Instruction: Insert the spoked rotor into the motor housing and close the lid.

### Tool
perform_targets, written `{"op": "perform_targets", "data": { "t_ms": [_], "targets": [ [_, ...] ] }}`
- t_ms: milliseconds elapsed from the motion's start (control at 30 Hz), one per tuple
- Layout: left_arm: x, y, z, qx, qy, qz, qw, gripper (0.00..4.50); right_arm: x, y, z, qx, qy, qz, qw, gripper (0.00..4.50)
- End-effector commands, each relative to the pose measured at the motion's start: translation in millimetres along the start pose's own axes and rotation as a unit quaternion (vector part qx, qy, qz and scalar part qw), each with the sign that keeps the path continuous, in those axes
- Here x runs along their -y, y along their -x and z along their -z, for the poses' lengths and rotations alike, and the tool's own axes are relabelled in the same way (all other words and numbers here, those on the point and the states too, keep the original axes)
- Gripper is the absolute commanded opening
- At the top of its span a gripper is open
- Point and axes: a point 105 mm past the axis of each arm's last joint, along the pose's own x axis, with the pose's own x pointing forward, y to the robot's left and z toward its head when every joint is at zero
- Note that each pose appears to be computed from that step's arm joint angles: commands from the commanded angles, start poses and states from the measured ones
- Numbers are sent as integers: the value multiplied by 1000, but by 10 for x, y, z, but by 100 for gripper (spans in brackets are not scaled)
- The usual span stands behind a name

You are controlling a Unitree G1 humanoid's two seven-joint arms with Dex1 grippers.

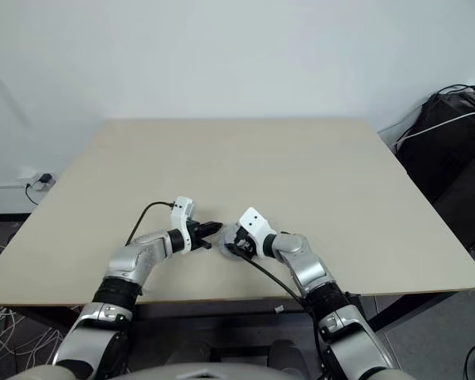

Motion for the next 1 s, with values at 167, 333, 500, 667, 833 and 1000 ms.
{"op": "perform_targets", "data": {
  "t_ms": [167, 333, 500, 667, 833, 1000],
  "targets": [
    [44, -11, -9, -37, -21, 22, 999, 4, 81, 56, 63, -15, -3, 26, 1000, 320],
    [71, -23, 61, -55, -19, 31, 998, 4, 74, 62, 66, -14, -5, 26, 1000, 320],
    [90, -35, 95, -64, -21, 35, 997, 4, 55, 75, 37, -4, -5, 26, 1000, 320],
    [100, -44, 113, -69, -24, 36, 997, 0, 93, 145, -68, 20, -9, 38, 999, 394],
    [111, -55, 116, -70, -26, 39, 996, 0, 192, 316, -244, 55, -1, 64, 996, 449],
    [116, -60, 126, -71, -28, 41, 996, 0, 279, 576, -392, 90, -3, 98, 991, 449]
  ]
}}
